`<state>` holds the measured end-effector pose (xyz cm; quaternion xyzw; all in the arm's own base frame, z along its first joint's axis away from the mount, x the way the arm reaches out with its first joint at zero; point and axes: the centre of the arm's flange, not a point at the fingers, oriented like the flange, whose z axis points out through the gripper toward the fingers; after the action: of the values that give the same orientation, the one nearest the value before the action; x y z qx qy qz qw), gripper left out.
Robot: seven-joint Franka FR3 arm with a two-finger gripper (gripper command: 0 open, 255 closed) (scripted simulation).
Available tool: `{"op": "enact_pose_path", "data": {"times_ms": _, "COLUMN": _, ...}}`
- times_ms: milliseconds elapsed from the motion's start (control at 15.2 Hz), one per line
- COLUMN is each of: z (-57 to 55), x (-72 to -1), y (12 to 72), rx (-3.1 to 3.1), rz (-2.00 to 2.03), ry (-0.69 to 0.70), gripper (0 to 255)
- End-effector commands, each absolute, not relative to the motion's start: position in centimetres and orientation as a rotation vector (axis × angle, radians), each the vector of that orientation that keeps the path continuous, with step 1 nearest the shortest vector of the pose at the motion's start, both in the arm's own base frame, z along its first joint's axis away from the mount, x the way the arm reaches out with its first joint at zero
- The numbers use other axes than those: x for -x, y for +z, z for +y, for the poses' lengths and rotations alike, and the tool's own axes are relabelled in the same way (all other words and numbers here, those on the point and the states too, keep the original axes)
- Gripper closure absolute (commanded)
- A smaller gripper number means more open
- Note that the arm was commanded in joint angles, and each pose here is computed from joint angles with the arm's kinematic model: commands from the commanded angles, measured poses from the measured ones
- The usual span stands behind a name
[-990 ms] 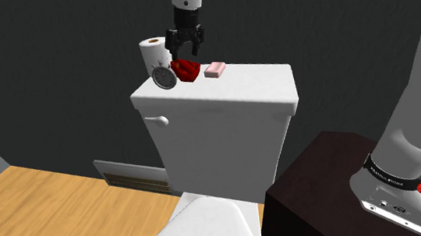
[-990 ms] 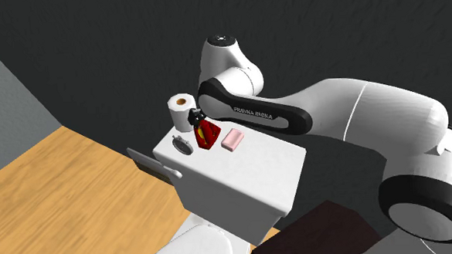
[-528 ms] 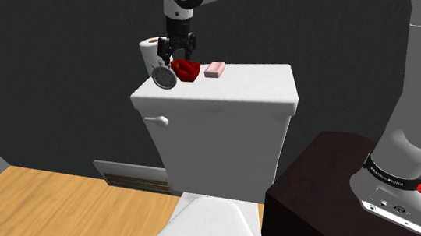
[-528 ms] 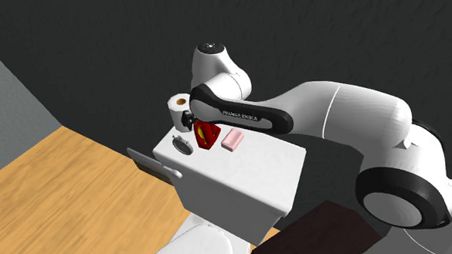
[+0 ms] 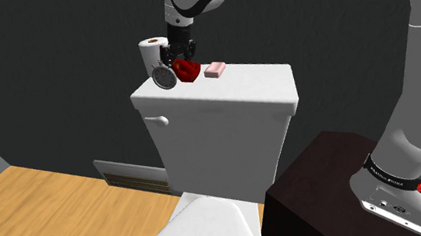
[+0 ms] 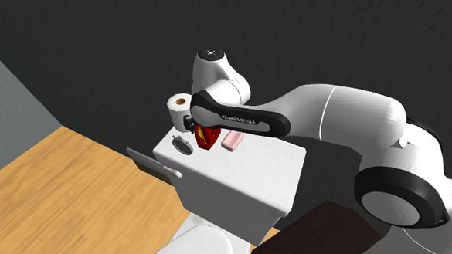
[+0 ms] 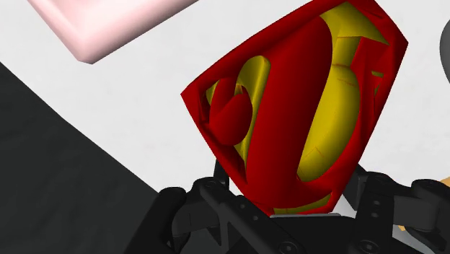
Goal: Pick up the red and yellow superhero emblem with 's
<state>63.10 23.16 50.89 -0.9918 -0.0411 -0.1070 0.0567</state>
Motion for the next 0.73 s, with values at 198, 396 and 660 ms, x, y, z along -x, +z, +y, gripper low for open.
{"op": "enact_pose_path", "data": {"times_ms": 198, "z": 23.2, "x": -63.1, "y": 50.9, "rx": 3.008, "rz": -0.125, "ry": -0.325, "gripper": 255}}
{"op": "enact_pose_path", "data": {"times_ms": 396, "z": 23.2, "x": -63.0, "y": 51.4, "rx": 3.008, "rz": -0.125, "ry": -0.325, "gripper": 255}}
{"op": "enact_pose_path", "data": {"times_ms": 660, "z": 23.2, "x": -63.0, "y": 53.5, "rx": 3.008, "rz": -0.125, "ry": -0.325, "gripper": 255}}
